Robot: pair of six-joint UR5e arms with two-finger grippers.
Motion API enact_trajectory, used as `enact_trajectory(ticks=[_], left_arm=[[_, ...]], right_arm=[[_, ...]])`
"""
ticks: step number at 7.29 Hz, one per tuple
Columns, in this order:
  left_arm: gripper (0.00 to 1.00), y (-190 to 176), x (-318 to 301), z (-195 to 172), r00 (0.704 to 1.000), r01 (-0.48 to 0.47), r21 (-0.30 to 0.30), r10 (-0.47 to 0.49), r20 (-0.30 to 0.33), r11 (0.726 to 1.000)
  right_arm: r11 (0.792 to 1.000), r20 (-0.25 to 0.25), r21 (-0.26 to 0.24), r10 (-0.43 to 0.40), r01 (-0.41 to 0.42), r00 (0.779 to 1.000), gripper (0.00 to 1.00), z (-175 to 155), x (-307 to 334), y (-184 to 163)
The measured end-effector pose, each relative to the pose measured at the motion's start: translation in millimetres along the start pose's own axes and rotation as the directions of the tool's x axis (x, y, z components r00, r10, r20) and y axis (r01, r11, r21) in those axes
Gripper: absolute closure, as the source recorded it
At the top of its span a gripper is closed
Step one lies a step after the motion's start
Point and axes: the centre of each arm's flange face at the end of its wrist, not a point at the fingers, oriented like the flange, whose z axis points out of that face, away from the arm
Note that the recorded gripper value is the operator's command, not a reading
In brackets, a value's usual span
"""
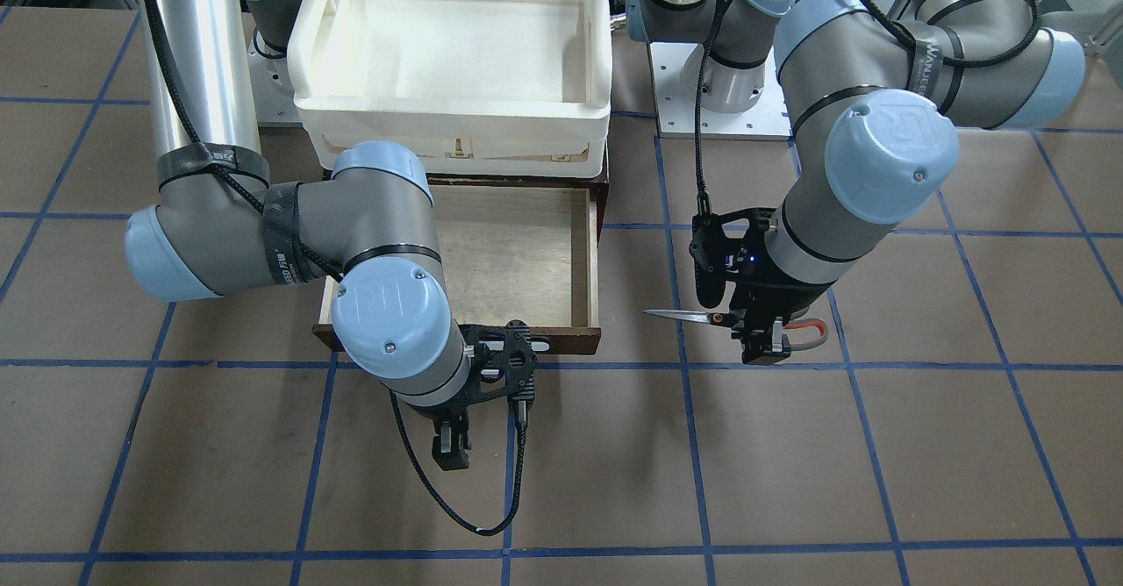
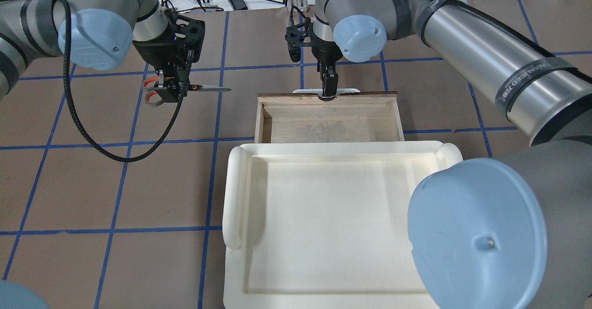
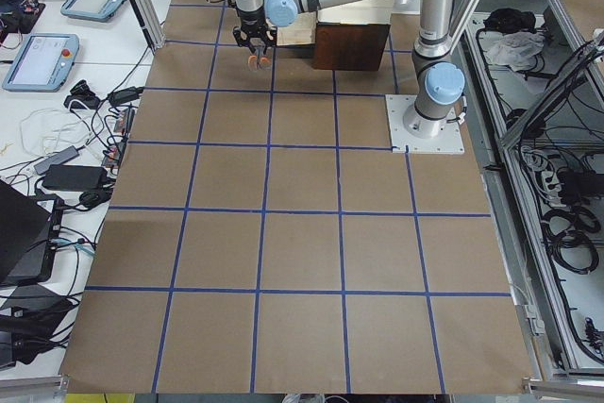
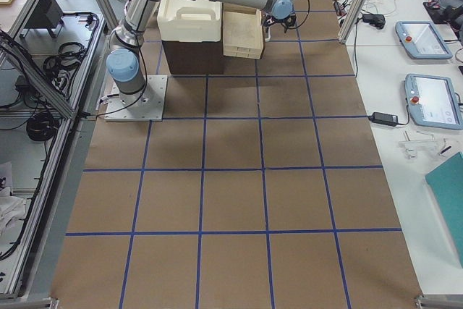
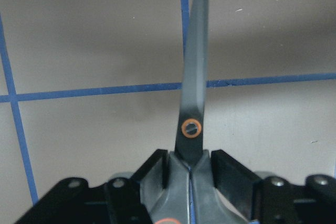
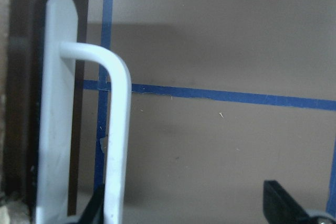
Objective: Place scissors in drawer with both arms
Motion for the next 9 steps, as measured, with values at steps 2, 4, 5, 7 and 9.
enact_trajectory(ticks=[2, 4, 5, 7, 9], left_arm=[[1.0, -5, 1, -1, 1.0, -0.009, 0.001, 0.009, 0.003, 1.0], [1.0, -7, 2, -1, 1.0, -0.011, 0.004, 0.011, 0.003, 1.0], [1.0, -7, 2, -1, 1.0, -0.011, 0.003, 0.011, 0.002, 1.0], [1.0, -8, 3, -3, 1.0, -0.012, 0.006, 0.012, 0.004, 1.0], [1.0, -23, 6, -3, 1.0, -0.027, 0.003, 0.027, 0.006, 1.0]], right_arm=[[1.0, -0.03, 0.009, 0.006, -0.006, 1.0, 0.0, -28, -8, -2], [1.0, -0.05, 0.015, 0.009, -0.008, 0.999, 0.0, -48, -16, -2], [1.0, -0.05, 0.015, 0.01, -0.009, 0.999, 0.0, -50, -17, -2], [0.999, -0.041, 0.017, 0.039, -0.038, 0.998, 0.0, -57, -22, 2], [0.988, -0.063, 0.018, 0.152, -0.151, 0.986, 0.0, -97, -39, 11]])
